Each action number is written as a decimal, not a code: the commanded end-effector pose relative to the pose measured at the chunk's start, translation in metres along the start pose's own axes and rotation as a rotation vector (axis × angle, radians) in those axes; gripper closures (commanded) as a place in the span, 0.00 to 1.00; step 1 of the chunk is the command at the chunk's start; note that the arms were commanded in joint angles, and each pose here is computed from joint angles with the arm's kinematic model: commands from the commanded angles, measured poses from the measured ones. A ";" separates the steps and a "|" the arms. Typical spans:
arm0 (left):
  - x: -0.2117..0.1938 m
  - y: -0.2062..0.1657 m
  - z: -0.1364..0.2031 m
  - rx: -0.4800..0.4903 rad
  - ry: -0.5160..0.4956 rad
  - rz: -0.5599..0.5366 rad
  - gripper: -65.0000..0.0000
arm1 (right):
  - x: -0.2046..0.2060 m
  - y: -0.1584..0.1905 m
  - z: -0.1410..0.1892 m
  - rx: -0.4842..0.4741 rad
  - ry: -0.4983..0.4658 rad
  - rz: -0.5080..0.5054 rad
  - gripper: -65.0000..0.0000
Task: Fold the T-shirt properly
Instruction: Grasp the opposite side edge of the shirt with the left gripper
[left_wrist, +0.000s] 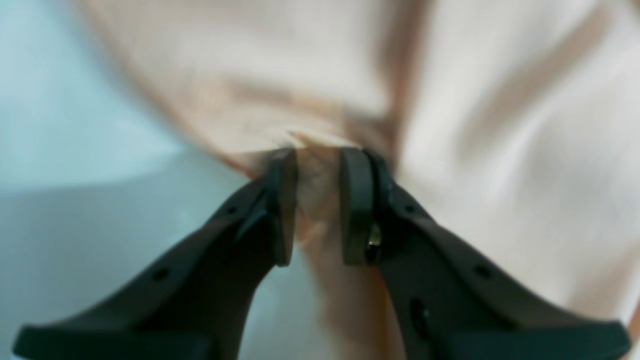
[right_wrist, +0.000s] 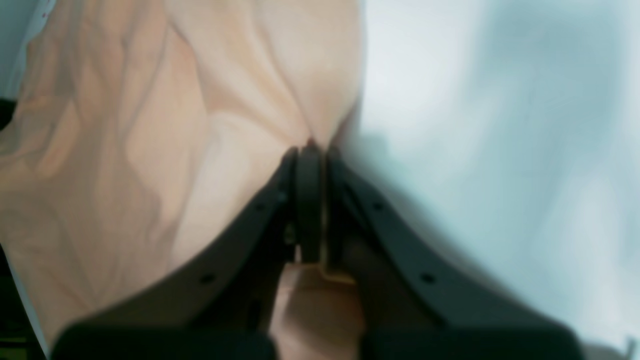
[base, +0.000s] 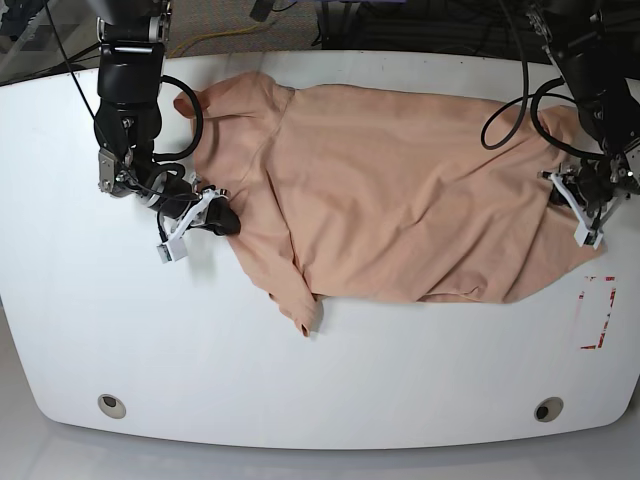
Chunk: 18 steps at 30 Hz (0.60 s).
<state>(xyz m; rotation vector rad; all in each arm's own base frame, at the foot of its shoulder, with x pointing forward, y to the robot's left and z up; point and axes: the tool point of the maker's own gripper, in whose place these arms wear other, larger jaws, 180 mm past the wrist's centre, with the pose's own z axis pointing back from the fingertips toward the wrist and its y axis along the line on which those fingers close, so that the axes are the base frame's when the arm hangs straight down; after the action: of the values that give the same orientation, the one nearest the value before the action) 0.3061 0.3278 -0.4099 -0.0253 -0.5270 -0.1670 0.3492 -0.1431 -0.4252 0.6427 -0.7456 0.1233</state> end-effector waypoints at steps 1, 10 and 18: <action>-0.007 0.009 -0.004 0.014 0.040 0.006 0.80 | 0.014 -0.003 0.004 -0.009 -0.018 0.023 1.00; 0.039 0.031 -0.025 0.022 -0.007 -0.003 0.80 | 0.014 -0.003 0.004 -0.009 -0.018 0.023 1.00; 0.080 0.070 -0.004 0.082 -0.088 -0.066 0.78 | 0.014 -0.003 0.004 -0.009 -0.019 0.024 1.00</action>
<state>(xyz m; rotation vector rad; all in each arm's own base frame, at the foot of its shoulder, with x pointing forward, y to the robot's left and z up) 0.3721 0.3635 -0.4013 0.0189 -0.5495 -0.2191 0.3493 -0.1428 -0.4251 0.6431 -0.7457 0.1237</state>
